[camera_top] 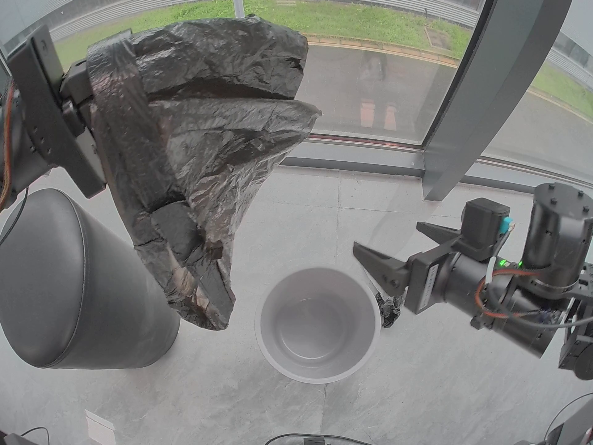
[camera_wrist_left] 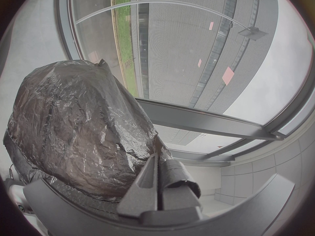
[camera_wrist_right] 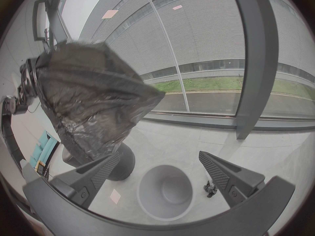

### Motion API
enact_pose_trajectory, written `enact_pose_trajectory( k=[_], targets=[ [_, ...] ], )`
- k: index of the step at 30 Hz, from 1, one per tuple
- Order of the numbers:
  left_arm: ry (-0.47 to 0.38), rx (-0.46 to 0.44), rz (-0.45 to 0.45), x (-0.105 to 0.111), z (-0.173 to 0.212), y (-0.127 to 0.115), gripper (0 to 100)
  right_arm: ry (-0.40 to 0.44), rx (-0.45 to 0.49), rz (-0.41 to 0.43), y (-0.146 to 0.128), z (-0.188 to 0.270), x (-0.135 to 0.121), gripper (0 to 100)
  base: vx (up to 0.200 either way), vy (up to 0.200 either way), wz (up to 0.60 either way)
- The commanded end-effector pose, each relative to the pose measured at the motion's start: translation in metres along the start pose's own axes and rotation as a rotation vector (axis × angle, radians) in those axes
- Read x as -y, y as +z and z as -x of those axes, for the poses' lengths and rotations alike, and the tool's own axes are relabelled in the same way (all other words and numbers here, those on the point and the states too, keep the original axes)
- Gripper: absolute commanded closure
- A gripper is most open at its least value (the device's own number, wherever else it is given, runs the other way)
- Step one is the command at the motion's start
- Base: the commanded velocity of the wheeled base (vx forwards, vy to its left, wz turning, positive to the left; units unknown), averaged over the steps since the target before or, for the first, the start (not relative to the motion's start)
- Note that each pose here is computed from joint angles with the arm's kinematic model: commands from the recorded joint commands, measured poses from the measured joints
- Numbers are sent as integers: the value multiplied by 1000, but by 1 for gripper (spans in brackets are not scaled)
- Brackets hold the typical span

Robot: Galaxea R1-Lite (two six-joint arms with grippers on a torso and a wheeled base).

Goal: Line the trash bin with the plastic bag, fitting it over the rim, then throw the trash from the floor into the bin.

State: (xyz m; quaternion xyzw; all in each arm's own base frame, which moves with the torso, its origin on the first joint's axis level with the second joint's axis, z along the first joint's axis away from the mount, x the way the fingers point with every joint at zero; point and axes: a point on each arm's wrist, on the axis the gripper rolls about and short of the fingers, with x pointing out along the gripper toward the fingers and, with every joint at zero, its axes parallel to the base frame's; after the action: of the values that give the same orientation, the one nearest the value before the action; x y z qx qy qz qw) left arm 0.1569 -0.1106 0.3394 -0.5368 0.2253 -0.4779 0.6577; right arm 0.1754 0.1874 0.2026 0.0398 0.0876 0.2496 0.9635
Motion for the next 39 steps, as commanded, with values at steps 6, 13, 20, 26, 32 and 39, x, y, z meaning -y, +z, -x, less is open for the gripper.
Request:
enact_pose_trajectory(
  k=[6, 13, 20, 26, 32, 39],
  targets=[
    [15, 10, -43, -5, -33, -7, 100, 113, -41, 41, -40, -30, -58, 0, 0, 0, 0],
    [6, -9, -42, -4, -39, -10, 100, 115, -12, 41, -61, -44, -81, 0, 0, 0, 0],
    [-2, -12, -44, -2, -42, -9, 100, 128, -45, 59, -85, -56, -93, 0, 0, 0, 0],
    [-9, -18, -44, 0, -41, -11, 100, 104, -28, 71, -94, -76, -94, 0, 0, 0, 0],
    [-13, -20, -45, 1, -41, -11, 100, 50, 14, 89, -89, -106, -87, 0, 0, 0, 0],
    [-15, -19, -46, 2, -40, -12, 100, 1, 35, 121, -92, -123, -88, 0, 0, 0, 0]
  ],
)
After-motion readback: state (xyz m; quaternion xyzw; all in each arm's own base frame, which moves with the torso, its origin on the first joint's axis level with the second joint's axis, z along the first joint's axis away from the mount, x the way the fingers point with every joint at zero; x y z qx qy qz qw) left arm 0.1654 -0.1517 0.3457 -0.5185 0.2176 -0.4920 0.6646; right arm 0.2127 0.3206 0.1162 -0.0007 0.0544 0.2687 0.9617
